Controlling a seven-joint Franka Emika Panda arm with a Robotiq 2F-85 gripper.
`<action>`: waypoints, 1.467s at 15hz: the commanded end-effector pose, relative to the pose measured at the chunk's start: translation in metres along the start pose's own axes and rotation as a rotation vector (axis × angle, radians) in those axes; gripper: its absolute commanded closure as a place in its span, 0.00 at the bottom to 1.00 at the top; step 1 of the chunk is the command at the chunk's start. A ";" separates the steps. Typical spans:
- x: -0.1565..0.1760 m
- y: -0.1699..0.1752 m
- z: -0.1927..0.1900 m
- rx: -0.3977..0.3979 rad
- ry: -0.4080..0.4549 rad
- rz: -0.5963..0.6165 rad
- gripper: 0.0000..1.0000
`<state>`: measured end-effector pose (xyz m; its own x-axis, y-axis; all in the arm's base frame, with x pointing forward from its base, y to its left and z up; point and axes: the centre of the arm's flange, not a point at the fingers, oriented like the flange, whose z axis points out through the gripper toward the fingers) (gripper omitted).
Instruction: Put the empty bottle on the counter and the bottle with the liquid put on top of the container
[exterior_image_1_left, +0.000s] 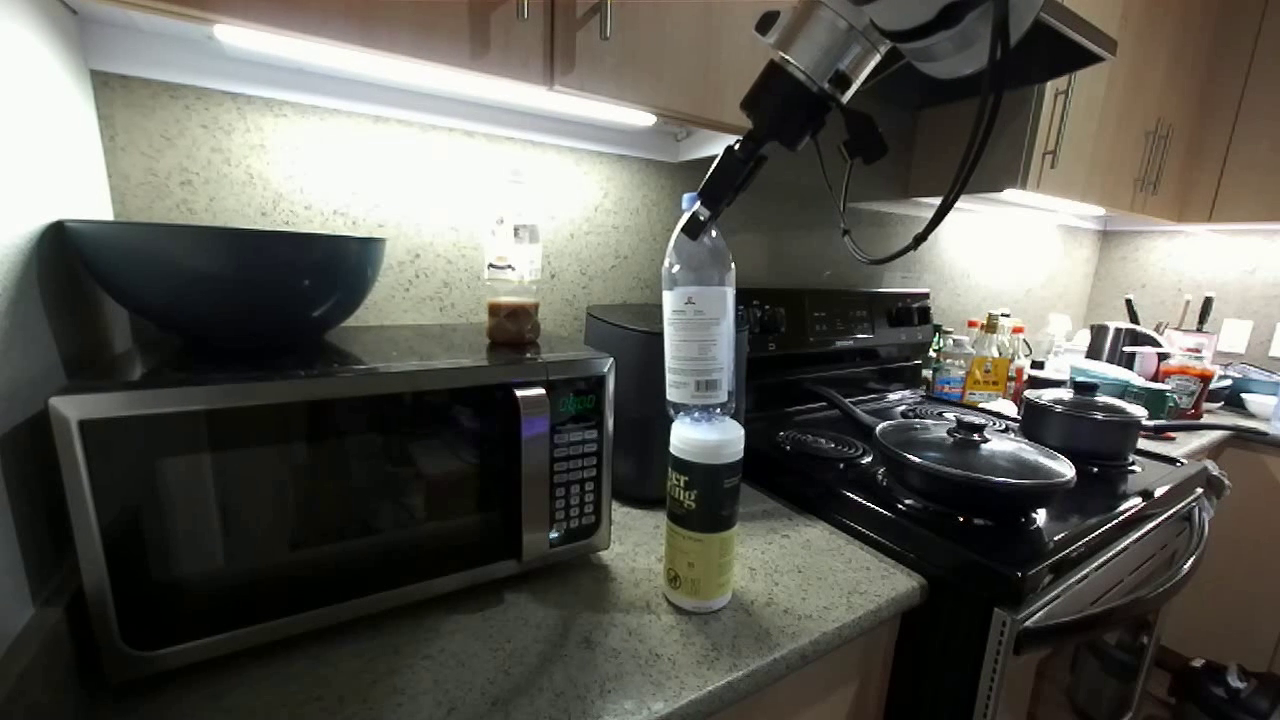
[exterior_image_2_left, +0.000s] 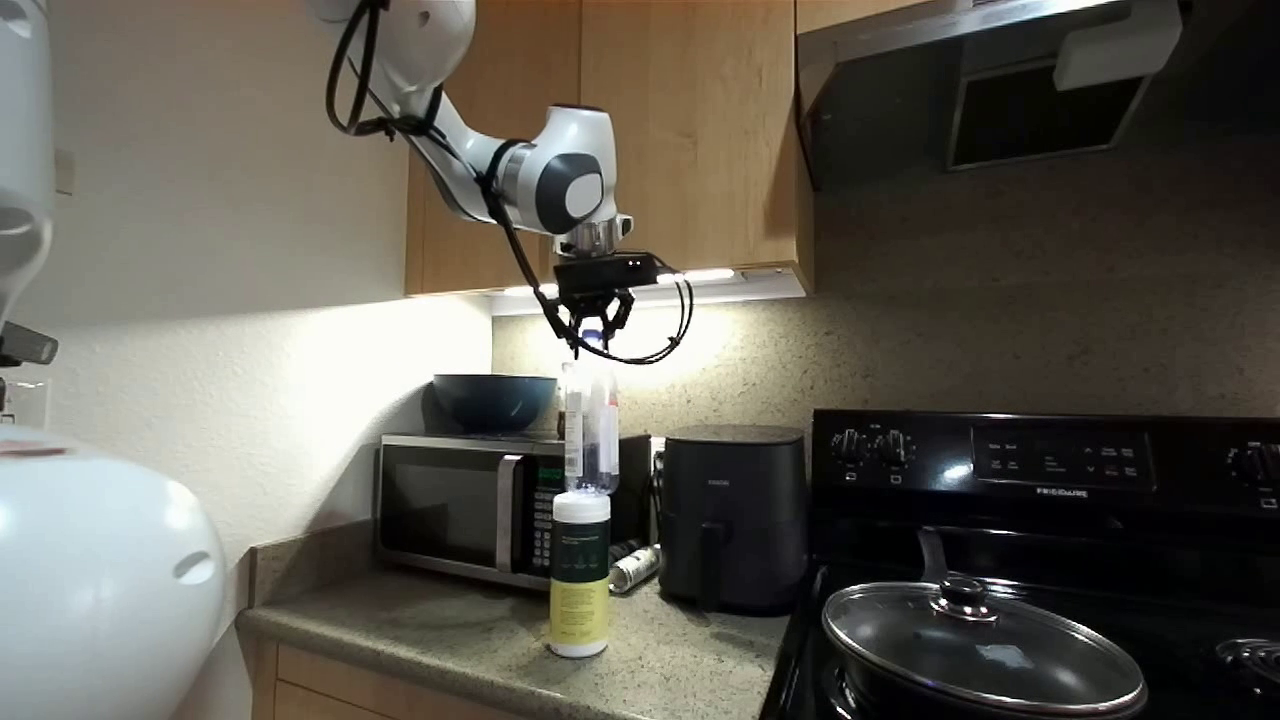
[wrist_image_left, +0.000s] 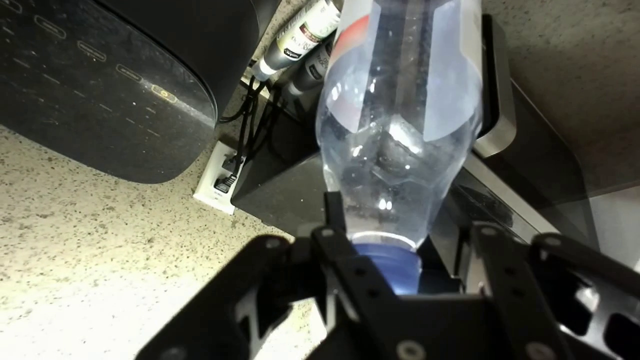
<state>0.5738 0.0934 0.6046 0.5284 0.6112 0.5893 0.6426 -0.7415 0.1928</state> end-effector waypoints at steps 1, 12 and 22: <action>-0.001 0.002 -0.011 -0.007 -0.058 0.044 0.80; -0.075 0.010 -0.034 -0.168 -0.187 0.340 0.86; -0.123 0.019 0.009 -0.125 -0.201 0.465 0.61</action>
<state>0.5260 0.0060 0.5285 0.8465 0.2402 0.4752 0.2494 -0.9674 0.0447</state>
